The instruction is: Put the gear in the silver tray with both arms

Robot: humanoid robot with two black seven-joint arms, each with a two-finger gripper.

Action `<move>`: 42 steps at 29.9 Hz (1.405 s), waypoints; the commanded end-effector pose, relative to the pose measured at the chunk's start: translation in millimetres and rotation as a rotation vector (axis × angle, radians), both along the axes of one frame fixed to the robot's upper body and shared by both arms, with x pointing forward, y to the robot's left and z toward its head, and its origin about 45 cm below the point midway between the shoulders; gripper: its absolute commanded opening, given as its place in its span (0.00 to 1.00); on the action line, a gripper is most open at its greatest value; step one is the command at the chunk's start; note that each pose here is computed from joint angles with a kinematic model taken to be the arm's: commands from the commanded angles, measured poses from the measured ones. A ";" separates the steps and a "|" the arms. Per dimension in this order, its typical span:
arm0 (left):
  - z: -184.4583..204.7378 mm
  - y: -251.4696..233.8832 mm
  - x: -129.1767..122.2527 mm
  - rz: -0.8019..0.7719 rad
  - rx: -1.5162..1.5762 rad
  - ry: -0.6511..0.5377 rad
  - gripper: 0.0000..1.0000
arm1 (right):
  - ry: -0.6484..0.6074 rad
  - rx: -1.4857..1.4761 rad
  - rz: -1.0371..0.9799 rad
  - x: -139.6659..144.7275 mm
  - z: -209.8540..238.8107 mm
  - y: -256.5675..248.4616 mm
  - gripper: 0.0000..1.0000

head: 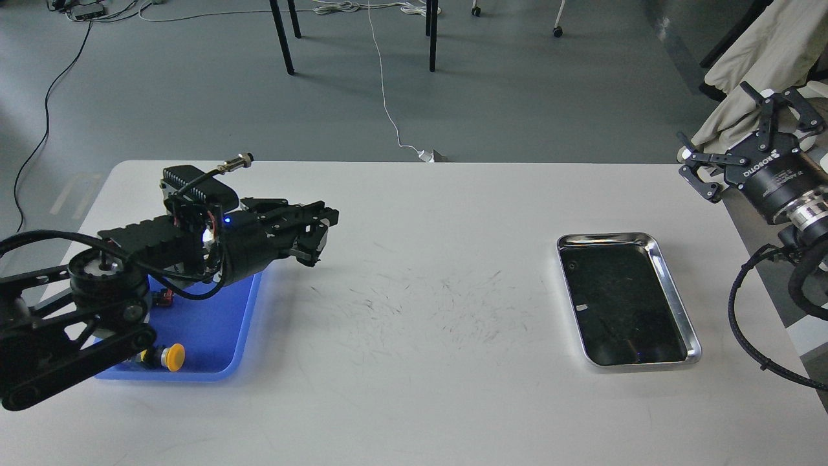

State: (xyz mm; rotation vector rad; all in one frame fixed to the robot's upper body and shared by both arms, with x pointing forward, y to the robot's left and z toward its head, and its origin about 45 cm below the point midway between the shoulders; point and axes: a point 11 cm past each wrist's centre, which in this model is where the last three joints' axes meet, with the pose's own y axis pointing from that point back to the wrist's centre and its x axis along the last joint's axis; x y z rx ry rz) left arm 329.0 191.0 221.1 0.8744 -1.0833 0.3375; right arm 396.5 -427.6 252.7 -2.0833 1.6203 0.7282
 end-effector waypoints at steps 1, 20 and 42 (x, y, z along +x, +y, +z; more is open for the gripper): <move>-10.5 -54.0 -12.3 -0.073 -0.064 0.021 0.05 | 0.016 -0.023 -0.048 -2.3 -4.1 -18.6 0.95; -83.8 -210.6 -56.6 -0.294 -0.032 0.059 0.05 | 0.063 -0.056 -0.116 -10.1 -21.5 -45.2 0.95; -129.5 -177.0 -43.6 -0.174 0.022 0.114 0.08 | 0.057 -0.048 -0.110 -8.5 -21.1 -41.2 0.95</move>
